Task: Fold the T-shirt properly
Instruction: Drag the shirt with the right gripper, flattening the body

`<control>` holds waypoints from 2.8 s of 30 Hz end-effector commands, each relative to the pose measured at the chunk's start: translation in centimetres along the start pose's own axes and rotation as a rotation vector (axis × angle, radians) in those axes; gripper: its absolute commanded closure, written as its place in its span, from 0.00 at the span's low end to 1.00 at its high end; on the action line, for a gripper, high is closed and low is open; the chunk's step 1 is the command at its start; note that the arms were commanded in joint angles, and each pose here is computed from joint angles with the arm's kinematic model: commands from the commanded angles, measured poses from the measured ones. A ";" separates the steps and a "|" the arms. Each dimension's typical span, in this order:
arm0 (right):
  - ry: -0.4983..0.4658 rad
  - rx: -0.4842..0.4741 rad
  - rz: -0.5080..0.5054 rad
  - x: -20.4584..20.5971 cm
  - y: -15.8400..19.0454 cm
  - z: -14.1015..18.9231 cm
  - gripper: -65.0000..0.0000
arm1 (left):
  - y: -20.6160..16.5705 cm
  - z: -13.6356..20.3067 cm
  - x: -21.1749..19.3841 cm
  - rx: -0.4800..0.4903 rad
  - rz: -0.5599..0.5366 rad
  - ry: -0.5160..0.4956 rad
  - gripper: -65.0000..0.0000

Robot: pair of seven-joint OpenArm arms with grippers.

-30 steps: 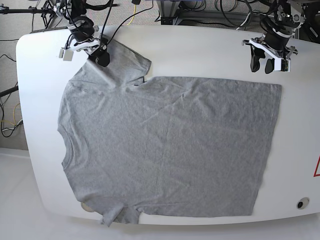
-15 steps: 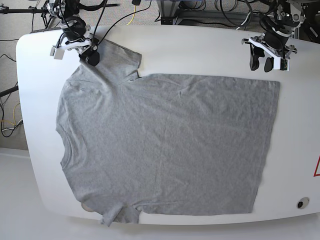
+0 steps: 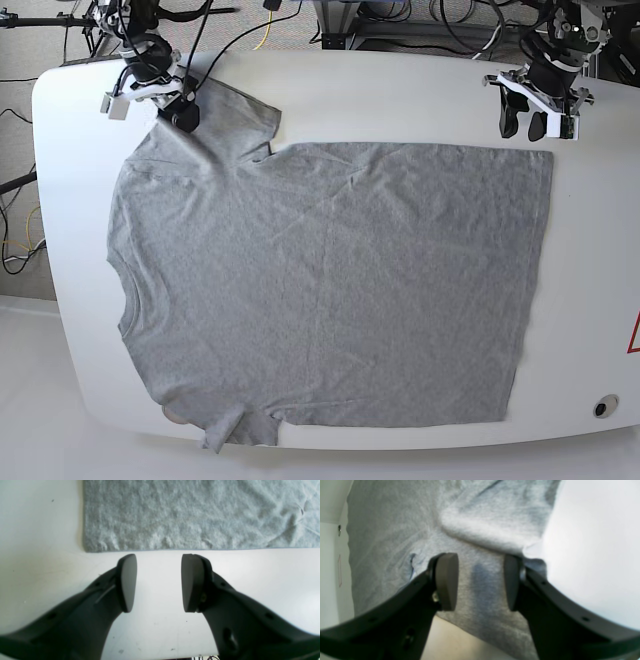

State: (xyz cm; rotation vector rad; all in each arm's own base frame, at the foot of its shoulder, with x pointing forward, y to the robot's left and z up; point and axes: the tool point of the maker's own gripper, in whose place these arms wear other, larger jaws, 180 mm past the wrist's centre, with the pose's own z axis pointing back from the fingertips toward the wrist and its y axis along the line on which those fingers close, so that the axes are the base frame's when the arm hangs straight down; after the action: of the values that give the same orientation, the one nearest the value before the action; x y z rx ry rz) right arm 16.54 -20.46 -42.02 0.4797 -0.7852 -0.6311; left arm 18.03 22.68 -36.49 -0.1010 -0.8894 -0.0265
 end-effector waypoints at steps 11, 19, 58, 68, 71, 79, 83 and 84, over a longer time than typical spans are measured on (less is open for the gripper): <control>0.020 -0.004 0.019 -0.5 0.4 1.1 0.54 | 0.2 0.3 0.7 0.000 -0.011 -0.023 0.59; 0.005 0.002 0.015 -0.1 0.7 0.9 0.54 | 0.2 0.2 0.7 0.002 -0.015 -0.021 0.58; -0.011 0.020 -0.014 -0.4 1.2 0.0 0.55 | 0.2 0.3 0.4 -0.003 -0.013 -0.017 0.58; -0.009 0.018 -0.005 -0.5 1.1 0.0 0.56 | 0.1 0.2 0.6 -0.003 -0.012 -0.022 0.58; -0.020 0.024 -0.014 -0.2 1.3 -0.1 0.55 | 0.0 0.3 1.0 -0.005 -0.021 -0.029 0.59; -0.008 0.018 -0.006 -0.5 1.3 -0.1 0.71 | 0.1 -0.1 1.5 -0.004 -0.020 -0.038 0.59; -0.010 0.030 -0.010 -0.5 1.5 -0.3 0.96 | 0.2 -0.6 1.7 -0.001 -0.019 -0.038 0.58; -0.010 0.031 -0.011 -0.5 1.6 -0.3 0.99 | 0.3 -0.6 1.7 0.000 -0.018 -0.037 0.58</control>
State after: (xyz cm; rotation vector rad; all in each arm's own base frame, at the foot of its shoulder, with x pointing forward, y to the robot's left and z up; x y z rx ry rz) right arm 16.61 -18.78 -42.16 0.5009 -0.7736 -0.6332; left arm 19.09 22.77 -36.18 -0.0960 -0.9044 -0.0333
